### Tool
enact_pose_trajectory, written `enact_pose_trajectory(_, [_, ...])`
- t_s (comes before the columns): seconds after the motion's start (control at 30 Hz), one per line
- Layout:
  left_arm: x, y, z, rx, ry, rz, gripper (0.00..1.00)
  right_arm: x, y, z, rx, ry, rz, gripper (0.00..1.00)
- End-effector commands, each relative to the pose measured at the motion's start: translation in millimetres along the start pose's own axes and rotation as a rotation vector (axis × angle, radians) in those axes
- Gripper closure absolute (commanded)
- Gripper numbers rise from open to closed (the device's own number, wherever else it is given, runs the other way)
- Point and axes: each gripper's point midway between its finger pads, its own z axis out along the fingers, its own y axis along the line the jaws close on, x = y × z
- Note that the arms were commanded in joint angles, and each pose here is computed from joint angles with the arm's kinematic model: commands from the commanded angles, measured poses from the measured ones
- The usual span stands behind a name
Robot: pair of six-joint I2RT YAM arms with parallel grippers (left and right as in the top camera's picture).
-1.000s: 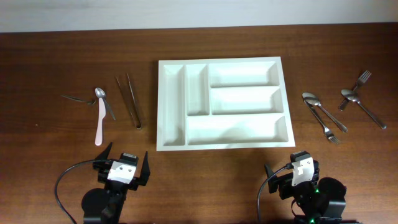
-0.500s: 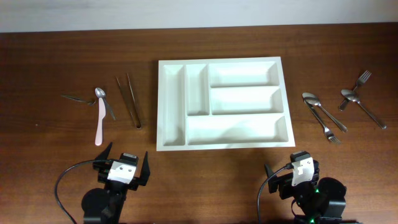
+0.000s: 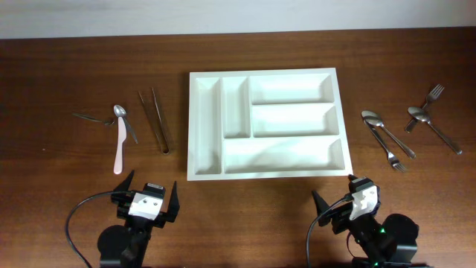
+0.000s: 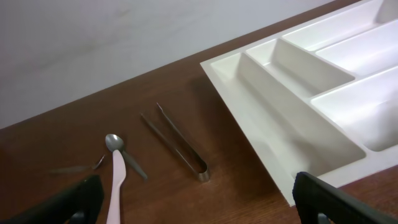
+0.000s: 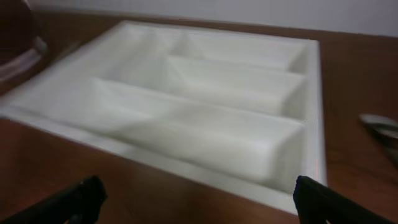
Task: Pack container
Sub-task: 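Move the right gripper over the cutlery on the right side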
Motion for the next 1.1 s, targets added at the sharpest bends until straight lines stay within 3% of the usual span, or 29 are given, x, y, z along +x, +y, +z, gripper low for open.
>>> enact_pose_trajectory(0.0, [2, 2, 0, -0.013, -0.001, 0.000, 0.01, -15, 22, -2, -0.135, -0.050, 0.224, 0.01])
enact_pose_trajectory(0.2, [1, 2, 0, -0.014, -0.003, -0.006, 0.01, -106, 36, -27, -0.254, -0.391, 0.233, 0.01])
enact_pose_trajectory(0.3, [-9, 5, 0, -0.023, -0.043, -0.002, 0.01, -124, 38, -37, -0.260, -0.445, 0.234, 0.02])
enact_pose_trajectory(0.4, [-14, 6, -1, -0.028, -0.060, -0.057, 0.01, -116, 33, -31, -0.221, -0.335, 0.296, 0.02])
enact_pose_trajectory(0.6, [-34, 34, -12, -0.146, -0.120, -0.431, 0.01, -126, 19, -27, -0.093, -0.077, 0.270, 0.01])
enact_pose_trajectory(0.87, [-63, 42, -17, -0.146, -0.124, -0.433, 0.01, -163, -6, -2, -0.036, 0.248, 0.271, 0.01])
enact_pose_trajectory(1.07, [-44, 36, 1, -0.122, 0.001, -0.441, 0.01, -177, -30, 31, -0.019, 0.446, 0.308, 0.01])
